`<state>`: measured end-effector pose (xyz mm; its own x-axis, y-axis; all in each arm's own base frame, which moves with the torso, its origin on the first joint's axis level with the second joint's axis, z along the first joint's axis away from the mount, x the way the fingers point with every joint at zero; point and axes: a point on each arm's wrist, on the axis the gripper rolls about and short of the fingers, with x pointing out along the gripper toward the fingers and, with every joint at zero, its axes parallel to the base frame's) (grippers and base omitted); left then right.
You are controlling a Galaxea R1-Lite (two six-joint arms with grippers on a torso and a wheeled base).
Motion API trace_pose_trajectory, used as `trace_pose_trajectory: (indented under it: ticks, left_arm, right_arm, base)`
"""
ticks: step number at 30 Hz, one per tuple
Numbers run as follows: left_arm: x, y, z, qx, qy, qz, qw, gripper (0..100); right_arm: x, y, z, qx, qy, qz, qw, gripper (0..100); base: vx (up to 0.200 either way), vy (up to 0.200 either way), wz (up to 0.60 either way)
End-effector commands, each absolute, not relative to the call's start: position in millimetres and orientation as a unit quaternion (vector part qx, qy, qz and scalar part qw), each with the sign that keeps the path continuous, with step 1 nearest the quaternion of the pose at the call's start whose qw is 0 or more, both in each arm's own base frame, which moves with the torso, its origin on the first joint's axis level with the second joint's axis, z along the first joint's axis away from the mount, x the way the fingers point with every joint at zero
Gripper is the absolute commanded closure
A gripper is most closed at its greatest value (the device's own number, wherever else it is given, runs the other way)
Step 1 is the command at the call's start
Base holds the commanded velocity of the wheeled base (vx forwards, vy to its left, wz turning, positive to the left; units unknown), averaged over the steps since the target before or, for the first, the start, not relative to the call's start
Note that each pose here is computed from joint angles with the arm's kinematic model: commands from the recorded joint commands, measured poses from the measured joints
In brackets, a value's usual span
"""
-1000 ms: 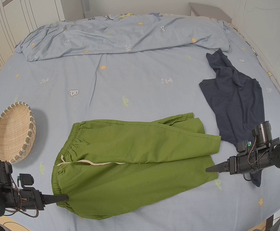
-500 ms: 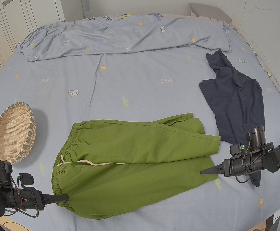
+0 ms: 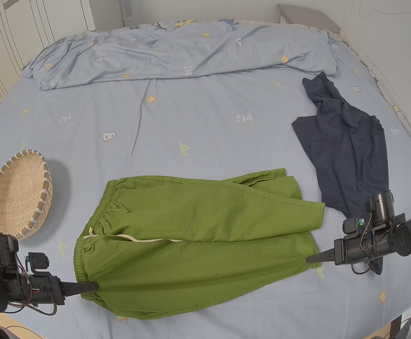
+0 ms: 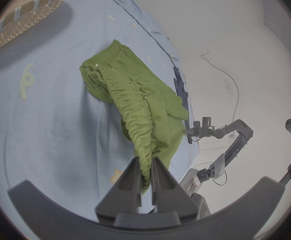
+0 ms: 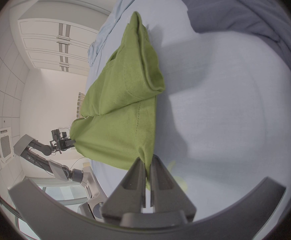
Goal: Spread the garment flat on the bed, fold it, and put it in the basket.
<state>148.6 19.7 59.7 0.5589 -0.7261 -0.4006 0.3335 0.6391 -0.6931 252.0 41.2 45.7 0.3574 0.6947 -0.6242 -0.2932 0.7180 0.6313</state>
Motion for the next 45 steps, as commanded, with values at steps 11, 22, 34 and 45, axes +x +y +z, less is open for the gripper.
trace_pose_trajectory:
  ticks: [11,22,34,45]
  left_arm:
    - [154.2,36.1,55.5,-0.298,0.341,-0.276,0.848,100]
    - [149.6,42.3,38.0,-0.252,0.368,-0.269,0.854,100]
    - [136.6,45.0,29.4,-0.218,0.379,-0.265,0.86,100]
    - [141.3,48.4,22.9,-0.213,0.407,-0.245,0.854,100]
  right_arm:
    - [187.5,40.9,55.0,0.172,0.487,0.275,0.811,100]
    - [164.4,37.9,38.0,0.156,0.524,0.278,0.79,100]
    - [155.0,42.0,23.6,0.148,0.53,0.29,0.783,100]
    - [138.0,37.5,20.8,0.15,0.53,0.285,0.785,100]
  base:
    - [0.0,0.0,0.0]
    - [0.0,0.0,0.0]
    - [0.0,0.0,0.0]
    - [0.0,0.0,0.0]
